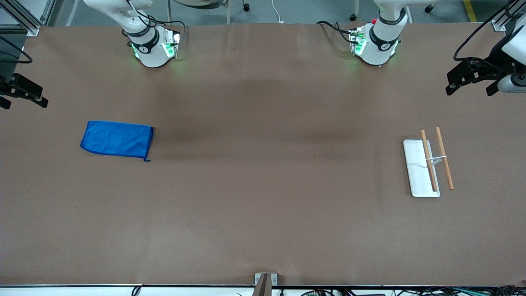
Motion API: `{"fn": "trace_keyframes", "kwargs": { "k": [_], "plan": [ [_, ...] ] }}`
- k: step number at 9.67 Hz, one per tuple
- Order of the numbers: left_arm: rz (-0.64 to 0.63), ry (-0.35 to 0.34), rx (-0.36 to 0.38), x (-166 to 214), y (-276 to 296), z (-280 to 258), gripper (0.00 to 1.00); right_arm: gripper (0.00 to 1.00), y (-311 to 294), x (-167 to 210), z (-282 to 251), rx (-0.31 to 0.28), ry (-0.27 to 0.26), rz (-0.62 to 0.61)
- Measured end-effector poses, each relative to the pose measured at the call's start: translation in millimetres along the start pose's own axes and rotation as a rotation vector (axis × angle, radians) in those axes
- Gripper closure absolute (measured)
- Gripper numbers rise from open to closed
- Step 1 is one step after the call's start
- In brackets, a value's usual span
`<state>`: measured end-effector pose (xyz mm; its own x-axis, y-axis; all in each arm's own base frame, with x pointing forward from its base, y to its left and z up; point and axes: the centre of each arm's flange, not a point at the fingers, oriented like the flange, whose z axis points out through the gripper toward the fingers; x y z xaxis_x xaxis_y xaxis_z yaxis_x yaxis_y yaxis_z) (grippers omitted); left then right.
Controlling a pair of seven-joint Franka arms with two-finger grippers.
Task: Right arm passes towel to left arm to hang
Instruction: 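Move the right gripper toward the blue towel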
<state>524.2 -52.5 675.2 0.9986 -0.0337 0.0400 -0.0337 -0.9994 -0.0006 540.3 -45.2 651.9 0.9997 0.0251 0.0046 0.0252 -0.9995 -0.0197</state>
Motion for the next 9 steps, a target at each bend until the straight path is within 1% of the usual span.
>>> {"fn": "trace_keyframes", "kwargs": {
  "k": [3, 5, 6, 7, 9],
  "plan": [
    [0.000, 0.005, 0.000, 0, 0, -2, 0.00, 0.02, 0, 0, 2, 0.000, -0.003, 0.000],
    [-0.002, 0.005, 0.000, 0, -1, -2, 0.00, 0.04, 1, 0, 4, 0.001, -0.007, 0.003],
    [-0.003, 0.005, 0.000, 0, -2, -2, 0.00, 0.02, 5, 0, 6, 0.001, -0.008, 0.008],
    [-0.004, 0.005, 0.000, 0, -3, -2, 0.00, 0.01, 10, 1, 13, 0.001, -0.011, 0.017],
    [-0.007, 0.004, 0.000, 1, -4, -2, 0.00, 0.00, 33, 4, 53, 0.005, -0.037, 0.059]
  ]
}}
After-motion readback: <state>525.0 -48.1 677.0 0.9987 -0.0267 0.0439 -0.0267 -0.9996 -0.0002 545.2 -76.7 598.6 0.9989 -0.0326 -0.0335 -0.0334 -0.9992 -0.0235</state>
